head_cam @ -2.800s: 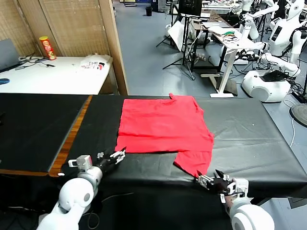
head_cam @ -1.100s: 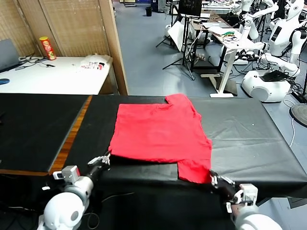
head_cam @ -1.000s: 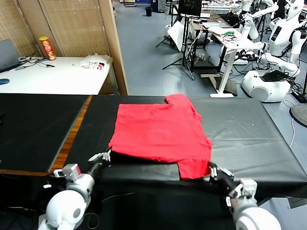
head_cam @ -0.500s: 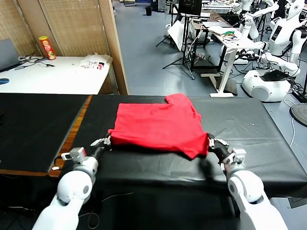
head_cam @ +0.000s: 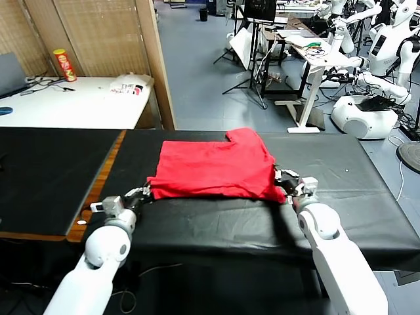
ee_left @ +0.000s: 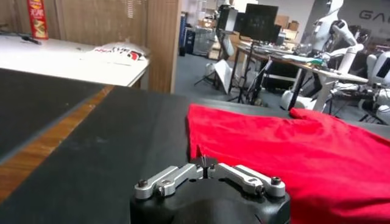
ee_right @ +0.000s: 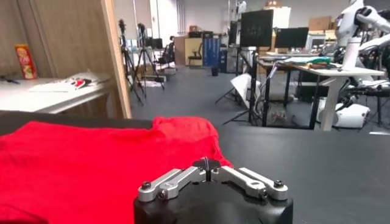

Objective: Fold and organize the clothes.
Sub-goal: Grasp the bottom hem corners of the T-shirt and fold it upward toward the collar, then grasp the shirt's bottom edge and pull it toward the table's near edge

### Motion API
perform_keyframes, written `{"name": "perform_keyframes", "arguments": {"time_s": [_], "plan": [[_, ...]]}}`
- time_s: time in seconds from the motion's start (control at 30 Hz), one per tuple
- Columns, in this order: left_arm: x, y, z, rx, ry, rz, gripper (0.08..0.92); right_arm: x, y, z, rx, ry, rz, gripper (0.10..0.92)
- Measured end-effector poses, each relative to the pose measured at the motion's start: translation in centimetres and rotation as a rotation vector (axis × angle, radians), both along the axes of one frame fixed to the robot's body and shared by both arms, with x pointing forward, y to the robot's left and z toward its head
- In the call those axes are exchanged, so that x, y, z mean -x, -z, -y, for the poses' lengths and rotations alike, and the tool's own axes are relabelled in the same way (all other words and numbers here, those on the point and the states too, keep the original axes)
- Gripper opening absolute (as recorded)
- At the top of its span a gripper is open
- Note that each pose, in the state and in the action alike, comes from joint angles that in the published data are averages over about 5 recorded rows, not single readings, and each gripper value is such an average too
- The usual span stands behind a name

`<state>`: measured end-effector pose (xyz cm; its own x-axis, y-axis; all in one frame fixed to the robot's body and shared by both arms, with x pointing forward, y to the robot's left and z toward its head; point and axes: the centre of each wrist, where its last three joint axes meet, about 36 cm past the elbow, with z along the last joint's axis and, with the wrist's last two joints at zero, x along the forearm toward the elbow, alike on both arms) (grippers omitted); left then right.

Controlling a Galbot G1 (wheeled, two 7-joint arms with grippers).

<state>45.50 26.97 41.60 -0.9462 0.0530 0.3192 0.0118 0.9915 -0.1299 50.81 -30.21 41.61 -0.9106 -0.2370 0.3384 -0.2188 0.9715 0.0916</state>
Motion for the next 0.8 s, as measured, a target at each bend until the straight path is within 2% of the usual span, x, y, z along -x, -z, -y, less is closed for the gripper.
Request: {"name": "perform_keyframes", "arguments": {"time_s": [0.1, 0.2, 0.3, 0.4, 0.47, 0.67, 0.8], "plan": [[-0.3, -0.1, 0.1, 0.002, -0.002, -0.001, 0.254, 1.5, -0.7, 0.5, 0.008, -0.01, -0.009, 0.588], [-0.4, 0.0, 0.0, 0.002, -0.003, -0.006, 0.422, 3.3, -1.0, 0.9, 0.037, -0.017, -0.013, 0.728], [-0.1, 0.1, 0.0, 0.003, 0.001, -0.017, 0.59, 4.9, -0.7, 1.1, 0.065, -0.024, -0.027, 0.788], [0.3, 0.3, -0.1, 0.012, 0.01, -0.034, 0.732, 6.3, -0.2, 1.1, 0.078, -0.031, -0.046, 0.797], [0.7, 0.4, -0.1, 0.028, 0.016, -0.047, 0.78, 7.1, 0.2, 1.0, 0.082, -0.037, -0.059, 0.798], [1.5, 0.7, -0.4, 0.067, 0.031, -0.084, 0.798, 8.2, 1.3, 0.6, 0.09, -0.042, -0.086, 0.762], [1.7, 1.1, -0.6, 0.081, 0.03, -0.099, 0.798, 8.4, 1.7, 0.4, 0.094, -0.045, -0.09, 0.664]]}}
